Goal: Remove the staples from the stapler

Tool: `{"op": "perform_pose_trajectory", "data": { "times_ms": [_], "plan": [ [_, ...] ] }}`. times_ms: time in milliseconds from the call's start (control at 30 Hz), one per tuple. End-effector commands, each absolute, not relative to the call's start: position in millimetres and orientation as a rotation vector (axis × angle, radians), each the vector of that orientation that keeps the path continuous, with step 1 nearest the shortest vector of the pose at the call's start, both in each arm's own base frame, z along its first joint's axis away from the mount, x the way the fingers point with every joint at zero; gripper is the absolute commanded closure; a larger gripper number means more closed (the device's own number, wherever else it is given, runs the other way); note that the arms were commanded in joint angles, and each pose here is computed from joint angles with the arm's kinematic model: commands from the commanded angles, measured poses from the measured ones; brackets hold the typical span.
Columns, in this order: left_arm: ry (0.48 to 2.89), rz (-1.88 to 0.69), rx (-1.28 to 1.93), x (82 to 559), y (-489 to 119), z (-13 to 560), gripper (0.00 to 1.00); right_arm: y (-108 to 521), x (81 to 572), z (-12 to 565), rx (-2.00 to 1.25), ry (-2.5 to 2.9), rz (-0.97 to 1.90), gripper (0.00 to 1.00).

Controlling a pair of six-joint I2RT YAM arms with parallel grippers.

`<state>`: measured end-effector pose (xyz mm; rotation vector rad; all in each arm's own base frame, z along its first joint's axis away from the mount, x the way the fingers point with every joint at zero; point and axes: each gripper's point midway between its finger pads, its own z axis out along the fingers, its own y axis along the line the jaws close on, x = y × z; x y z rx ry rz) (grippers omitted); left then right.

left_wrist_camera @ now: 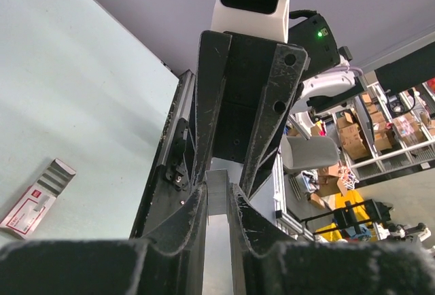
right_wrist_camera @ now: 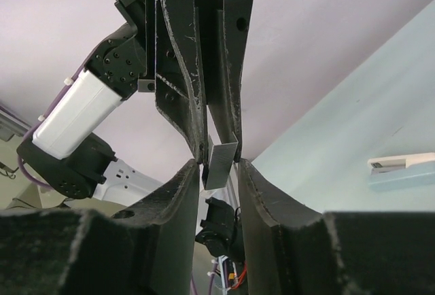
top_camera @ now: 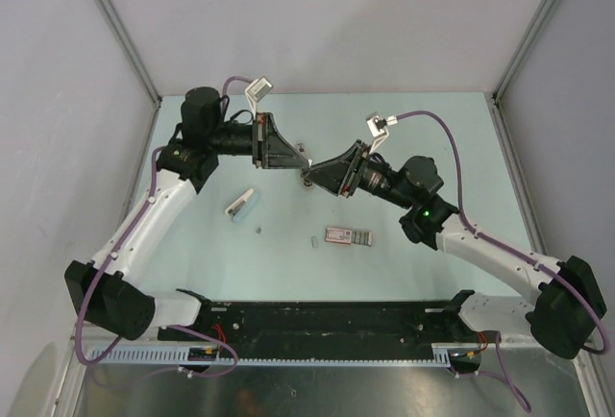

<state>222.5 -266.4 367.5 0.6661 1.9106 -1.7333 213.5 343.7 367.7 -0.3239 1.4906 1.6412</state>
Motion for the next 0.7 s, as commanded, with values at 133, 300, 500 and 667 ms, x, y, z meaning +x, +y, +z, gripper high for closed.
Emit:
{"op": "perform_pose_trajectory", "data": {
  "times_ms": [133, 300, 500, 667],
  "plan": [
    [1.854, -1.733, 0.692, 210.8, -260.9, 377.8, 0.79, 341.0, 209.0, 406.7, -0.325, 1.362, 1.688, 0.76],
    [1.85, -1.722, 0.683, 211.3, -259.3, 377.9, 0.75, 338.8, 208.9, 406.2, -0.322, 1.371, 1.672, 0.84],
    [1.835, -1.681, 0.661, 216.4, -257.2, 380.1, 0.48, 336.6, 213.5, 392.8, -0.309, 1.441, 1.62, 0.86],
    [1.799, -1.59, 0.629, 230.4, -247.9, 383.3, 0.28, 330.6, 225.7, 354.3, -0.273, 1.645, 1.466, 0.89]
  ]
}}
